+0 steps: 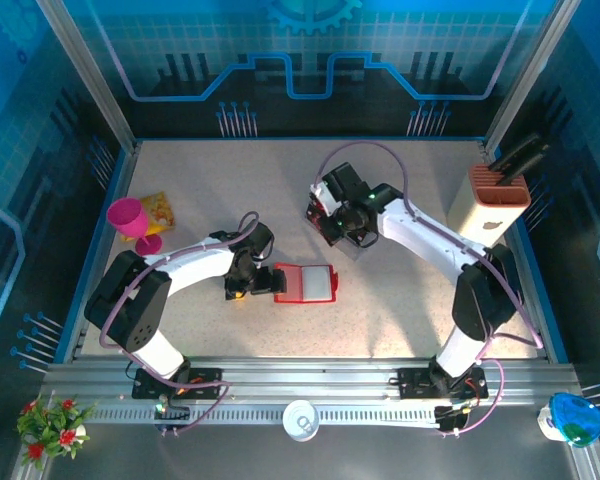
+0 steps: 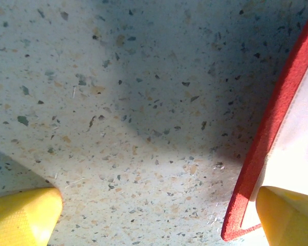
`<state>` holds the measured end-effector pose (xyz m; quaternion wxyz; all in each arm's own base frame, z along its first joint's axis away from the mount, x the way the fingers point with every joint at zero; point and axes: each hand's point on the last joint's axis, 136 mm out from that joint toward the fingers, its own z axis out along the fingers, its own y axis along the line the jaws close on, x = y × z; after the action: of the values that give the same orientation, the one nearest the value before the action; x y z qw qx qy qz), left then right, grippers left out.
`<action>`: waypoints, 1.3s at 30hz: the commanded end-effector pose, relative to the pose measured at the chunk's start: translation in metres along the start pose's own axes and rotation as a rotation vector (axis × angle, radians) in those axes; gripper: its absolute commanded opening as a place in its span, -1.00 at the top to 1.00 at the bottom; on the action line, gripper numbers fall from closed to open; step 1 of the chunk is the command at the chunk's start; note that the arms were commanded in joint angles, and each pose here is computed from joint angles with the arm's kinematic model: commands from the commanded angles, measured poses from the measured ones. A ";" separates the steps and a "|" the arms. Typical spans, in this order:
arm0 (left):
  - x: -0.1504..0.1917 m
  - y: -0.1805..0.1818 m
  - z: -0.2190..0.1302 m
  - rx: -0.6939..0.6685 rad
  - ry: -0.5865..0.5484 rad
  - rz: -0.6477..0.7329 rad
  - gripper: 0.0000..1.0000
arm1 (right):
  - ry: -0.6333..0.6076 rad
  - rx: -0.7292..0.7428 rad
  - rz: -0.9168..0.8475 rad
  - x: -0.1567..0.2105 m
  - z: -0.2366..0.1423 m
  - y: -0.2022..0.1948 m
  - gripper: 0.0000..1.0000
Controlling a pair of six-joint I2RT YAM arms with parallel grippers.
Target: Put the credit cards into the card holder
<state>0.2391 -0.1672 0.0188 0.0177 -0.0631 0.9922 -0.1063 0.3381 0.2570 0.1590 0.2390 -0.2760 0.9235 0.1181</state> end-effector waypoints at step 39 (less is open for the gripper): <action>-0.030 -0.014 0.006 0.061 -0.076 0.082 -0.98 | 0.083 -0.239 0.431 0.055 0.070 0.064 1.00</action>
<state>0.2773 -0.1817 0.0305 0.0762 -0.0330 0.9865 -0.1411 0.2823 0.3173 0.0582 0.1173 -0.1296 0.9548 0.2404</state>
